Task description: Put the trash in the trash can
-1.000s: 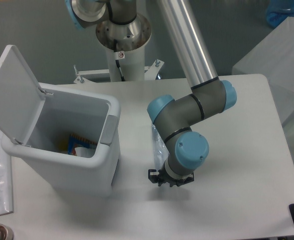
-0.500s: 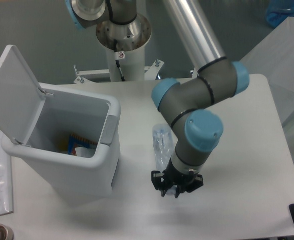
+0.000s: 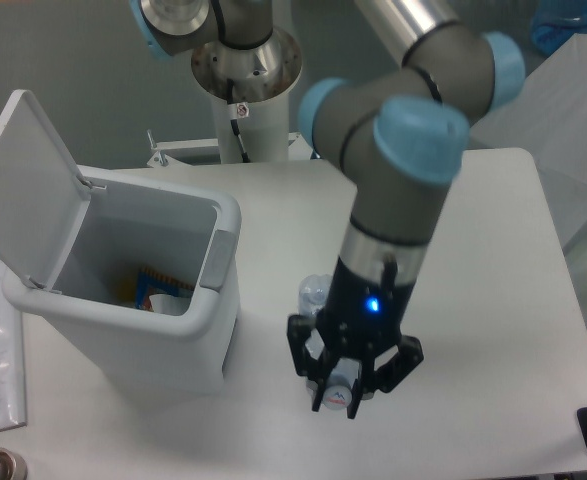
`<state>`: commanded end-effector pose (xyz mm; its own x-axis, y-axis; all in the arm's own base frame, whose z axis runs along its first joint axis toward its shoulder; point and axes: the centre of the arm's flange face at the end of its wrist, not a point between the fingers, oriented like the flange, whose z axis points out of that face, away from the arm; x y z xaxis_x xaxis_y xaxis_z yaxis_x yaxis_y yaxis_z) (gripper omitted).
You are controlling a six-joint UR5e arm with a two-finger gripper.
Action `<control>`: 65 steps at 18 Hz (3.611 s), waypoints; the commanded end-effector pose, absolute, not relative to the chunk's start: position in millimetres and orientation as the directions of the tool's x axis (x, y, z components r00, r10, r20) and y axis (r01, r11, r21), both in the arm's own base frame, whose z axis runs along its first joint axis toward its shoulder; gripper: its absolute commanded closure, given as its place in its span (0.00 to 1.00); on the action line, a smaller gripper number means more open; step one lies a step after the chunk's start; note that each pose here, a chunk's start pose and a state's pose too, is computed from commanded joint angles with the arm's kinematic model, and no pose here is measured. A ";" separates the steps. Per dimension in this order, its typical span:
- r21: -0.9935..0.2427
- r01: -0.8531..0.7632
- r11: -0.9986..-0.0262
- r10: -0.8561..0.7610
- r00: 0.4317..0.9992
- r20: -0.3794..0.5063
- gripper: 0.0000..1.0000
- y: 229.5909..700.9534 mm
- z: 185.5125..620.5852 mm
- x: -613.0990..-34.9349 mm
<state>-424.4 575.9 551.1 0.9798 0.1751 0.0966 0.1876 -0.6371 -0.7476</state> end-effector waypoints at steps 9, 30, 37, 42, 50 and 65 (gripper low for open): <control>-0.844 0.174 -0.508 0.112 0.984 0.136 0.97 546.2 645.8 -372.4; -0.832 0.053 -0.553 -0.094 0.988 0.125 0.54 560.4 585.5 -268.9; -0.817 0.007 -0.577 -0.127 0.987 0.099 0.05 559.0 559.4 -268.3; -0.814 0.034 -0.581 -0.083 0.991 0.101 0.00 549.1 554.3 -298.1; -0.788 0.158 -0.595 0.104 0.987 0.119 0.00 491.6 514.7 -434.6; -0.424 -0.043 -0.904 -0.001 0.995 -0.098 0.00 435.0 375.4 -557.9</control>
<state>-557.9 435.0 375.4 0.9952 -0.0008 -0.0980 -0.0425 -0.9044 -0.4245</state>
